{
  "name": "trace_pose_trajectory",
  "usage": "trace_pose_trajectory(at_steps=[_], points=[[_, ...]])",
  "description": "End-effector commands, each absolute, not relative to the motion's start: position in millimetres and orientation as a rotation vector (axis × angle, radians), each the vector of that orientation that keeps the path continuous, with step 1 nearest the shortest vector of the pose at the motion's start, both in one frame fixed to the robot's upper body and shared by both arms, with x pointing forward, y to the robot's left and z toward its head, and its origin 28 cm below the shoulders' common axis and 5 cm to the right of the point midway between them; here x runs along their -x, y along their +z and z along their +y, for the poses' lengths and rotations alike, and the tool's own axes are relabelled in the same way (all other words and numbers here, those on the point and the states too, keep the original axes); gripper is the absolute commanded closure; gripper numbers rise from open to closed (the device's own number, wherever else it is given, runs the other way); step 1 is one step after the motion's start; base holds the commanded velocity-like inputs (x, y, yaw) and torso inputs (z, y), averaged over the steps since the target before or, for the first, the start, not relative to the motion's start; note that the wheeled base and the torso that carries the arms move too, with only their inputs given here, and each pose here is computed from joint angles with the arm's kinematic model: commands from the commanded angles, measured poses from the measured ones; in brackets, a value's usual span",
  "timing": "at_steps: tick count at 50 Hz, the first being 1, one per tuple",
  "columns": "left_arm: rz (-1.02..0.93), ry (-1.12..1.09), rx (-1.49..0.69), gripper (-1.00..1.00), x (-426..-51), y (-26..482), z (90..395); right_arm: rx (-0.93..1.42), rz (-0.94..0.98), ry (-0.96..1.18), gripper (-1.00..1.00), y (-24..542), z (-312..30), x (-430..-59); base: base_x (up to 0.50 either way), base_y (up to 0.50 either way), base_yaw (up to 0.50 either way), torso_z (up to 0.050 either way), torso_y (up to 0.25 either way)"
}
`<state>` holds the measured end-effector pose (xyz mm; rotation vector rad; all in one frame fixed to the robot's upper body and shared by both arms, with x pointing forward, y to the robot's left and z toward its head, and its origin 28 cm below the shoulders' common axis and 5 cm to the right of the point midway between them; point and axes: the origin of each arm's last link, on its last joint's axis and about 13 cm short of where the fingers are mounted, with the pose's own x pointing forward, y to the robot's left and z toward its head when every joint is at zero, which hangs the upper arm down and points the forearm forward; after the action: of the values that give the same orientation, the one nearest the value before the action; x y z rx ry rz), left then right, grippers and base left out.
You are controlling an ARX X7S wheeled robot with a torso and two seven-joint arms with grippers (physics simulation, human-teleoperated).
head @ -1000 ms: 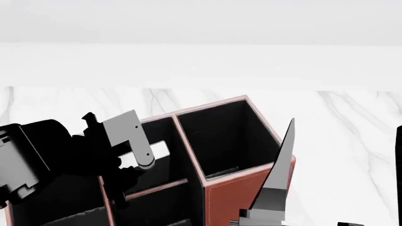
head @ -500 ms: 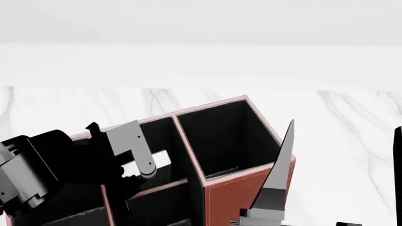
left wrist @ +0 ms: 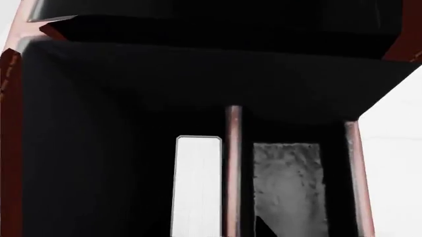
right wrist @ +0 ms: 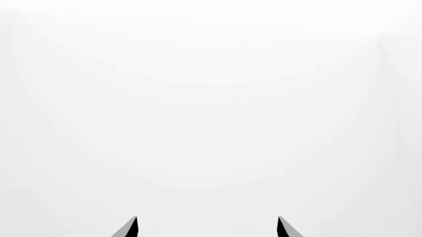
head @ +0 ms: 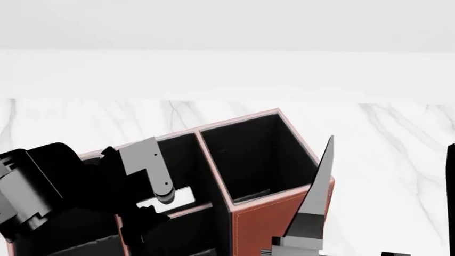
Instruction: Pick up the book and place it in the front compartment of the caddy.
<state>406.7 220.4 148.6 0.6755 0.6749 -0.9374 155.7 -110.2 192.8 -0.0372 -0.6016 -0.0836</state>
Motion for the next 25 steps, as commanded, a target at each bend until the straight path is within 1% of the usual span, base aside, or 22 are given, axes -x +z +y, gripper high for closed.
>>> trace_pose_trajectory(at_steps=[1,8,10,12,14,22,25], points=[[0.554,-0.821,-0.734,-1.0,-407,150,208,0.027,-0.645,-0.052,-1.0,197,-107,-154,0.0,0.0,-0.01,0.0,0.0],[0.538,-0.823,-0.748,-1.0,-399,155,208,0.026,-0.656,-0.052,-1.0,201,-107,-151,0.0,0.0,0.0,0.0,0.0],[0.513,-0.803,-0.786,-1.0,-397,156,209,0.024,-0.657,-0.051,-1.0,201,-107,-151,0.0,0.0,0.0,0.0,0.0],[0.509,-0.816,-0.769,-1.0,-392,159,208,0.024,-0.66,-0.05,-1.0,202,-106,-150,0.0,0.0,0.0,0.0,0.0],[0.472,-0.764,-0.768,-1.0,-388,164,209,0.024,-0.661,-0.049,-1.0,203,-106,-150,0.0,0.0,0.0,0.0,0.0],[0.369,-0.776,-0.698,-1.0,-349,180,210,0.024,-0.669,-0.045,-1.0,205,-105,-147,0.0,0.0,0.0,0.0,0.0],[0.316,-0.797,-0.688,-1.0,-329,181,209,0.025,-0.674,-0.04,-1.0,206,-104,-147,0.0,0.0,0.0,0.0,0.0]])
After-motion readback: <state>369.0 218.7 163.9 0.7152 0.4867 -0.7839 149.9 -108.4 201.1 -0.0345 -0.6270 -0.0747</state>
